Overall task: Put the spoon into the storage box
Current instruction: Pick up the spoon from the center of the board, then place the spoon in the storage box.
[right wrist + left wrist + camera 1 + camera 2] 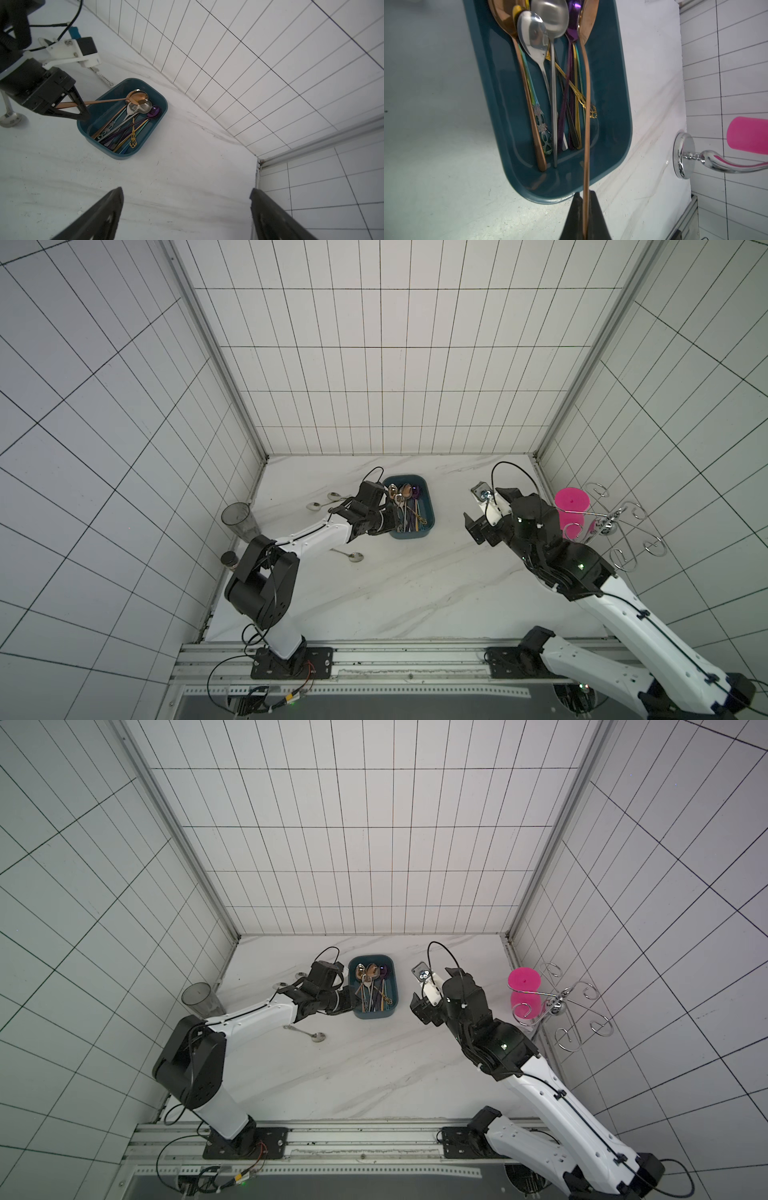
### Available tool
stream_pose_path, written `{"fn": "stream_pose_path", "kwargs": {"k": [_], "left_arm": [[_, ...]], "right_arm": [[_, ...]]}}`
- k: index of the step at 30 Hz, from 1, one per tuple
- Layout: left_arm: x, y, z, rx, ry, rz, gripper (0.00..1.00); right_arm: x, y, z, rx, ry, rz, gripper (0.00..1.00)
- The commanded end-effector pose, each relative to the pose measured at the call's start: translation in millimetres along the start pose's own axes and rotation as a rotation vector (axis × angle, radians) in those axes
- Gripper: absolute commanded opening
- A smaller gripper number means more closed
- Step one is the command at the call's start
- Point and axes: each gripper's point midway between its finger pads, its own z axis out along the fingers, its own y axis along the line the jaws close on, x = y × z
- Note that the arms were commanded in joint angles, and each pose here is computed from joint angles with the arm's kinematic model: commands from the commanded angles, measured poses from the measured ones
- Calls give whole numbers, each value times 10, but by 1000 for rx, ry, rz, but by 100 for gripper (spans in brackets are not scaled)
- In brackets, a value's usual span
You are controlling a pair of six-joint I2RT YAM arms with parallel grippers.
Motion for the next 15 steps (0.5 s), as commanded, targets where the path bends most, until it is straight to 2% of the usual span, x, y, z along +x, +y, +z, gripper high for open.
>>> {"fn": "stream_pose_path", "kwargs": {"k": [1,4,8,15], "left_arm": [[-210,75,45,-67,-108,-80,0],[-246,94,99,-98,-135,-123,0],[-292,46,216,-68,-146,-211,0],[-379,-93,349,-58,-155,-234,0]], "right_arm": [[72,-78,11,32,-6,203,99],[77,-73,-9,21,-6,236,99],[88,-38,0,1,0,249,99],[118,-26,-25,-9,13,250,99]]}}
